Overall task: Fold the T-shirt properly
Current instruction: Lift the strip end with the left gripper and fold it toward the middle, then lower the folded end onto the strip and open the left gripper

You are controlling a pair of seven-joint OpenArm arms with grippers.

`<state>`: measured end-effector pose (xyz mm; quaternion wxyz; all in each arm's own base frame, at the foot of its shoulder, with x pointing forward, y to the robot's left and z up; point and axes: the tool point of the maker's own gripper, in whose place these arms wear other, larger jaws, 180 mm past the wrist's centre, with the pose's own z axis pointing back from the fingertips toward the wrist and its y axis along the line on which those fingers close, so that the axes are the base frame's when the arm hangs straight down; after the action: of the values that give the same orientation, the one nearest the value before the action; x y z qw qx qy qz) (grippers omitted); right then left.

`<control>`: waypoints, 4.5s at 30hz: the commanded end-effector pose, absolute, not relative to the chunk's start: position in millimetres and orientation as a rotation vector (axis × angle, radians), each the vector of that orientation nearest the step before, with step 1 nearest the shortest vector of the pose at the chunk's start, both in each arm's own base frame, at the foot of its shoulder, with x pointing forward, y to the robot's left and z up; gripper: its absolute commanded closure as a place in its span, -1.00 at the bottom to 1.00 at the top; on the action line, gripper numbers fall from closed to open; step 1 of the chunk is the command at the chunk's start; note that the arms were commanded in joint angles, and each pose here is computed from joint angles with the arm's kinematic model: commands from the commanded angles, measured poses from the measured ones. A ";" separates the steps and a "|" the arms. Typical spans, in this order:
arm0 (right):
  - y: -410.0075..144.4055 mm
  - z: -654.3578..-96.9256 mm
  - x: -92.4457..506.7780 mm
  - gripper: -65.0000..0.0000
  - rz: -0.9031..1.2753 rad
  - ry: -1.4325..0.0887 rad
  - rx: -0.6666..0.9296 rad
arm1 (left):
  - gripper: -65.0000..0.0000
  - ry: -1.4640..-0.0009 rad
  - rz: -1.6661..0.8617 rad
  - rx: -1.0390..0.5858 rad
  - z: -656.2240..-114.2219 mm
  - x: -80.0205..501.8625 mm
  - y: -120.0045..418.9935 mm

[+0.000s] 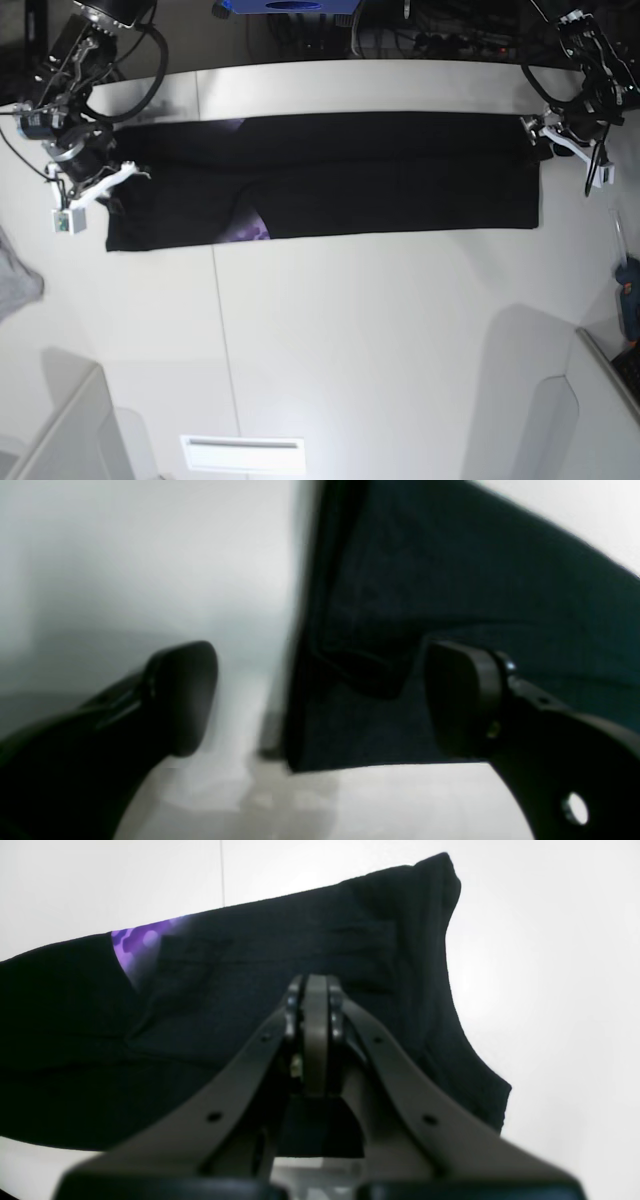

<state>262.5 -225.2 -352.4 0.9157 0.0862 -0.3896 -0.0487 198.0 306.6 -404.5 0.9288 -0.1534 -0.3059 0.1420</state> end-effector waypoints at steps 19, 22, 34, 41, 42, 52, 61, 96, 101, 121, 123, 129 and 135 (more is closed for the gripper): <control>-222.9 -327.5 267.5 1.00 -0.070 -0.883 0.162 | 1.00 -0.552 0.262 -0.306 -445.9 198.3 294.7; -222.9 -327.5 267.5 1.00 -0.070 -0.883 0.162 | 1.00 -0.564 0.266 -0.297 -443.0 199.4 298.0; -222.9 -328.7 266.0 1.00 -0.070 -0.878 0.162 | 1.00 -0.723 0.200 -0.177 -384.3 221.4 327.2; -222.9 -330.7 263.5 1.00 -0.071 -0.870 0.162 | 1.00 -0.783 0.073 -0.112 -347.7 218.4 312.3; -222.9 -330.7 263.5 1.00 -0.071 -0.870 0.162 | 1.00 -0.791 0.055 -0.102 -342.5 217.2 309.6; -217.5 -332.6 262.7 1.00 -0.082 -0.870 0.177 | 1.00 -0.779 -0.109 -0.226 -343.9 219.8 229.7; -217.5 -333.0 262.2 1.00 -0.083 -0.868 0.177 | 1.00 -0.745 -0.124 -0.381 -356.7 227.7 162.5; -218.7 -334.3 261.2 1.00 -0.088 -0.865 0.176 | 1.00 -0.701 -0.185 -0.650 -354.5 248.4 37.0; -218.4 -334.4 261.3 1.00 -0.090 -0.864 0.177 | 1.00 -0.707 -0.173 -0.666 -352.5 249.5 30.6; -219.7 -334.5 261.3 1.00 -0.097 -0.865 0.176 | 1.00 -0.638 -0.165 -0.704 -365.2 255.5 7.6; -220.2 -334.4 261.2 1.00 -0.098 -0.865 0.175 | 1.00 -0.640 -0.165 -0.704 -364.8 256.1 7.6; -219.7 -333.7 262.3 1.00 -0.097 -0.868 0.176 | 1.00 -0.635 -0.164 -0.707 -365.8 254.2 6.9; -219.2 -333.8 262.8 1.00 -0.096 -0.868 0.178 | 1.00 -0.627 -0.163 -0.708 -367.7 251.1 6.4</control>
<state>254.2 -217.5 -347.0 0.9135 0.0862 -0.3946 -0.0497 244.3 11.6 -380.2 0.8988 -0.3262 -0.2823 -0.0779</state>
